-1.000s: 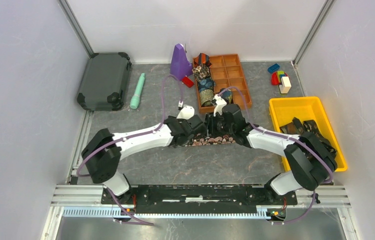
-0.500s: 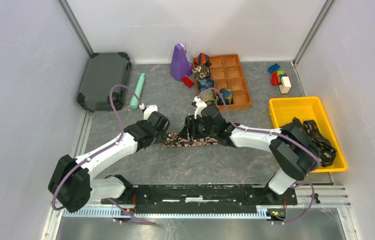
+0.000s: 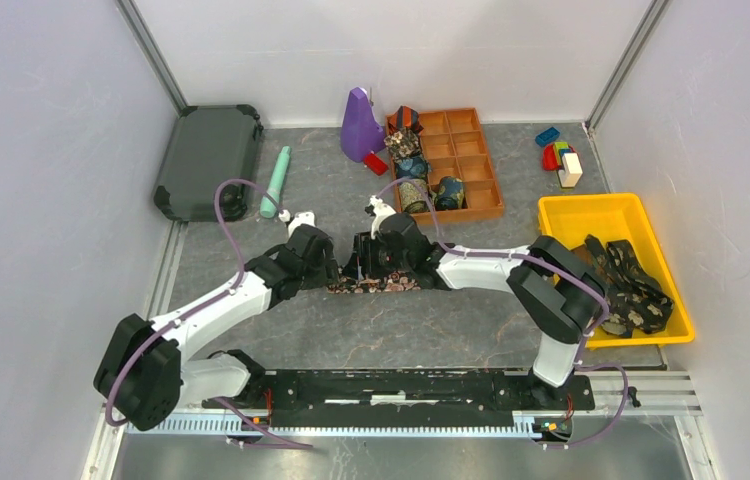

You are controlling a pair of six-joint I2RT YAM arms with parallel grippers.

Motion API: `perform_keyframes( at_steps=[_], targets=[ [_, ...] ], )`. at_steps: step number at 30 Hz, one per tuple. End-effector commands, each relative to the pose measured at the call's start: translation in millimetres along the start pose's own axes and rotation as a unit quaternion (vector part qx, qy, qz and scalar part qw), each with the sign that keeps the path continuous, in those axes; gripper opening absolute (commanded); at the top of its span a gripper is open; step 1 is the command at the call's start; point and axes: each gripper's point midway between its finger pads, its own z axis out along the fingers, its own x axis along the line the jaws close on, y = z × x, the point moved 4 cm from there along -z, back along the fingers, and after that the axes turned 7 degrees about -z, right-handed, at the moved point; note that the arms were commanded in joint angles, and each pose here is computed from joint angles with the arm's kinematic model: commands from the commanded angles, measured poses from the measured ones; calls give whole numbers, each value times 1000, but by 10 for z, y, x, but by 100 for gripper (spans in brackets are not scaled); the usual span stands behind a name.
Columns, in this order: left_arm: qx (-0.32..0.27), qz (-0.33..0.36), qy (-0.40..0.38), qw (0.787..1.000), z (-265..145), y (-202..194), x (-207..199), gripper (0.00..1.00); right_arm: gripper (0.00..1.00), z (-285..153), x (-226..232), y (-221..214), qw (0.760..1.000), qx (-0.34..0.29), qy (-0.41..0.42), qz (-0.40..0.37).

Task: Roll the ties
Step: Roll the tie at the center of the board.

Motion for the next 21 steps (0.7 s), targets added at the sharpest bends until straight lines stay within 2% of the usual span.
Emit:
perform_keyframes(
  at_steps=[1, 21],
  targets=[
    [0, 22, -23, 1000, 92, -5, -54, 73, 53, 72, 64, 103, 1000, -12, 2, 2],
    [12, 21, -29, 999, 187, -70, -84, 73, 40, 168, -83, -61, 1000, 16, -19, -9]
  ],
)
